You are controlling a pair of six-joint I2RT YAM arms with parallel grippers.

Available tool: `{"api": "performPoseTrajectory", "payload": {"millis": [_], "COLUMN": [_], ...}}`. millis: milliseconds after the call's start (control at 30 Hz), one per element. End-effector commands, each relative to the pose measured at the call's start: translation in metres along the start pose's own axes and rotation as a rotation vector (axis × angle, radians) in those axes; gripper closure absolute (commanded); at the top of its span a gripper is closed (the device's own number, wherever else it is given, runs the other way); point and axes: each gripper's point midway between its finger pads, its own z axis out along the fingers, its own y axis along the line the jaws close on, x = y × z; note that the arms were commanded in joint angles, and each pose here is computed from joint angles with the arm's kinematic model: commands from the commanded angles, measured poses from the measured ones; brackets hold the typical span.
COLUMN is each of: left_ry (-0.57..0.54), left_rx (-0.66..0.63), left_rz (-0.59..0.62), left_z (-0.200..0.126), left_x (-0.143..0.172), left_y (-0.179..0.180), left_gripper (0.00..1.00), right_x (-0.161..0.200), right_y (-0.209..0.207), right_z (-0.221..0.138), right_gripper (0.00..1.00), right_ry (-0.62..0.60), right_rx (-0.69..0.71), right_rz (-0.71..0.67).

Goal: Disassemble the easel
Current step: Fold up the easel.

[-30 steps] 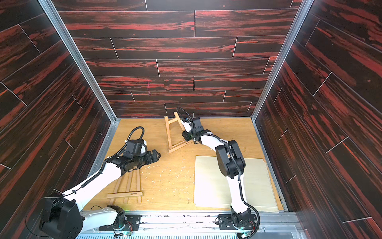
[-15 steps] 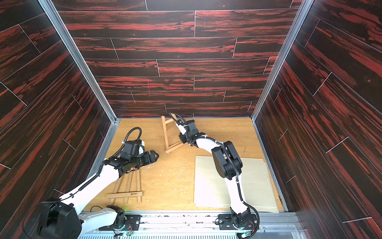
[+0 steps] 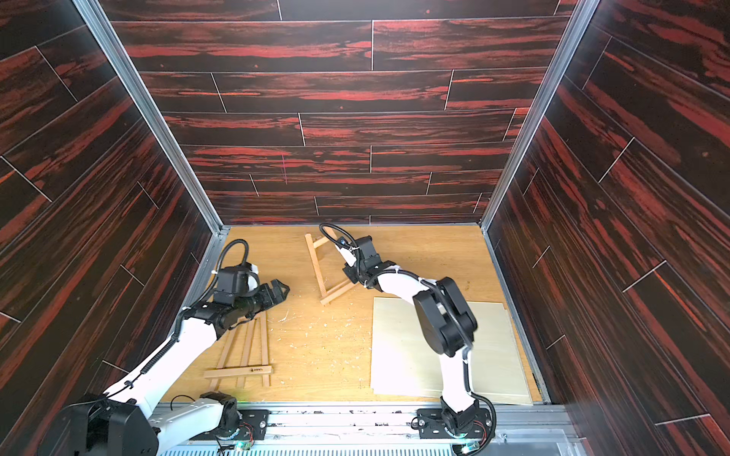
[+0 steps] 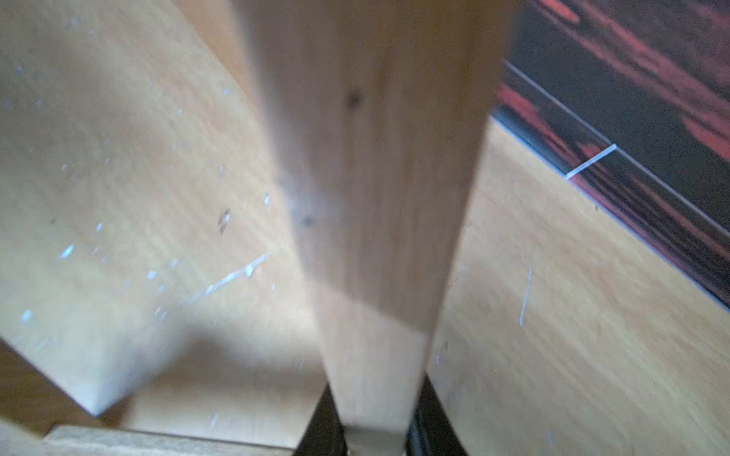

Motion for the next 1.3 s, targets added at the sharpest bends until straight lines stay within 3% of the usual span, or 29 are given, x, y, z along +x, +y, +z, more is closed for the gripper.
{"api": "performPoseTrajectory", "payload": {"millis": [0,567,700,867,1033,1267], "left_ry": [-0.029,0.024,0.047,0.123,0.158,0.239], "left_rx": [0.055,0.224,0.300,0.438,0.486,0.514], "left_rz": [0.004,-0.036,-0.046,-0.109,-0.139,-0.141], "left_z": [-0.001,0.032,0.041,0.056,0.056,0.061], "left_x": [-0.017,-0.048,-0.051,-0.042,-0.028,-0.002], "left_y": [-0.013,-0.046,-0.059,-0.075,-0.076,-0.081], "left_gripper": [0.02,0.08,0.15,0.36,0.50,0.57], "right_x": [-0.031,-0.027,-0.032,-0.044,-0.060,-0.080], "right_y": [0.003,0.050,0.059,0.065,0.067,0.068], "right_z": [-0.041,-0.124,-0.135,-0.146,-0.152,-0.156], "right_gripper": [0.97,0.98,0.98,0.98,0.98,0.98], "right_ry": [-0.080,-0.078,-0.091,-0.127,-0.171,-0.232], "right_rx": [0.000,-0.101,-0.120,-0.135,-0.145,-0.159], "right_rz": [-0.015,0.003,0.013,0.027,0.047,0.082]}}
